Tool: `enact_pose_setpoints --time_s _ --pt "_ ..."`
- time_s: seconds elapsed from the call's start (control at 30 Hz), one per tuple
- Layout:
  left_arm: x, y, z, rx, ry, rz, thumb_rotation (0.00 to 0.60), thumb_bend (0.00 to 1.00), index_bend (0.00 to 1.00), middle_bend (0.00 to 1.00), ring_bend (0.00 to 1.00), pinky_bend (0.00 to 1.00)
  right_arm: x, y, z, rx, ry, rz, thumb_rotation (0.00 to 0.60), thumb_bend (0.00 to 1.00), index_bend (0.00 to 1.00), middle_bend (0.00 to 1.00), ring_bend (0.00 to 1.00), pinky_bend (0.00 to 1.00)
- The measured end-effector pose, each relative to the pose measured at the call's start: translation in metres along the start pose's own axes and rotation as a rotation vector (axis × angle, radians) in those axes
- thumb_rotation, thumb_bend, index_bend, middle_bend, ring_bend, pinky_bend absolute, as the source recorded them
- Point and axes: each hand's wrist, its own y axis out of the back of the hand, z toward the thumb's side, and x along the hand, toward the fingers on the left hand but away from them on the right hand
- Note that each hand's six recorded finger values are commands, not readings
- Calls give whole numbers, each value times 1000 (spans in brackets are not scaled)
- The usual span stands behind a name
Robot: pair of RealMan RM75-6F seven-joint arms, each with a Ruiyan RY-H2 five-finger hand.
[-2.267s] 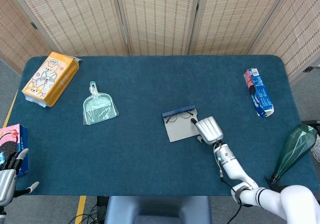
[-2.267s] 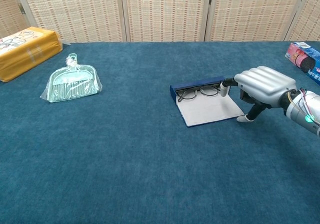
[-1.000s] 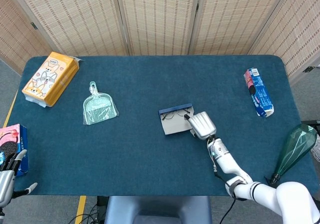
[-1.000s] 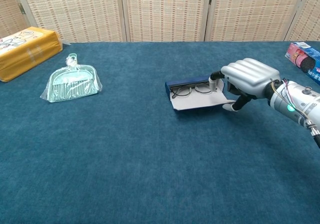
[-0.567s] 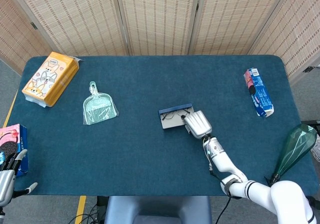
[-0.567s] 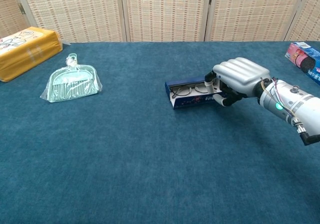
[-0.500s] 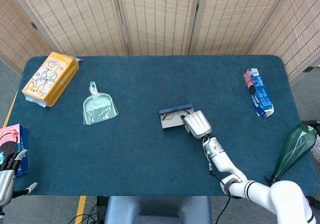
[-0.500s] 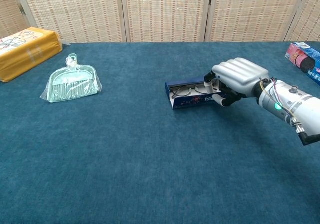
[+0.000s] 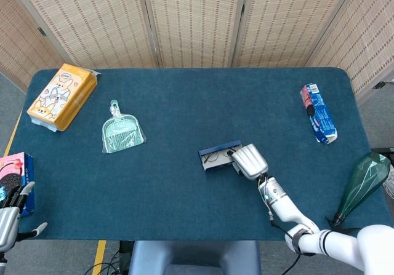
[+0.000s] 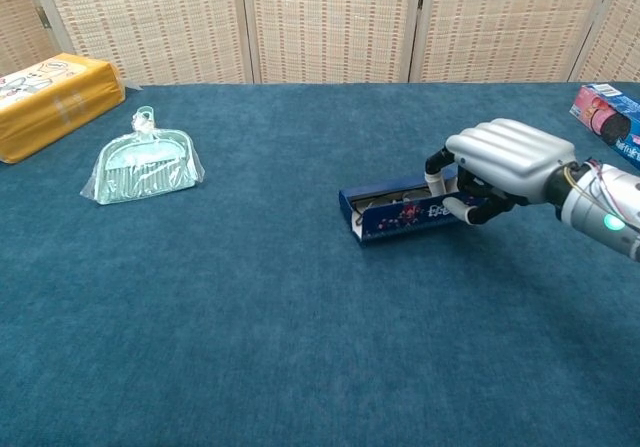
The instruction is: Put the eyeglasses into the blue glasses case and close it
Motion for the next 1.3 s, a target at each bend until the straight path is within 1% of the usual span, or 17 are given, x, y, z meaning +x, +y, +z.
enact_pose_setpoints --time_s 0.13,0.23,0.5,0.77,1.2,1.23,1.3 --pt "2 -1 3 -15 -12 -5 600 164 85 150 106 282 13 9 3 0 16 1 600 525 606 1000 1000 846" --pt "5 0 6 -16 -21 -6 600 163 85 149 106 282 14 16 2 23 11 -5 600 525 606 1000 1000 846" --pt "6 0 4 -18 -13 -8 600 163 85 150 106 282 -17 22 11 34 4 -4 600 524 606 1000 1000 846" --pt "3 -1 1 -17 -3 -13 600 164 85 149 106 282 -46 18 23 62 5 16 600 524 606 1000 1000 846" --pt "1 -2 -2 -19 4 -19 600 163 85 149 106 282 -74 12 39 83 6 25 600 524 605 1000 1000 846" --pt "1 -2 -1 -19 2 -17 600 164 85 149 106 282 -75 11 40 83 4 28 600 524 591 1000 1000 846" --pt "1 -1 -1 -19 -1 -14 600 164 85 149 106 282 -79 9 41 83 0 34 600 524 514 1000 1000 846"
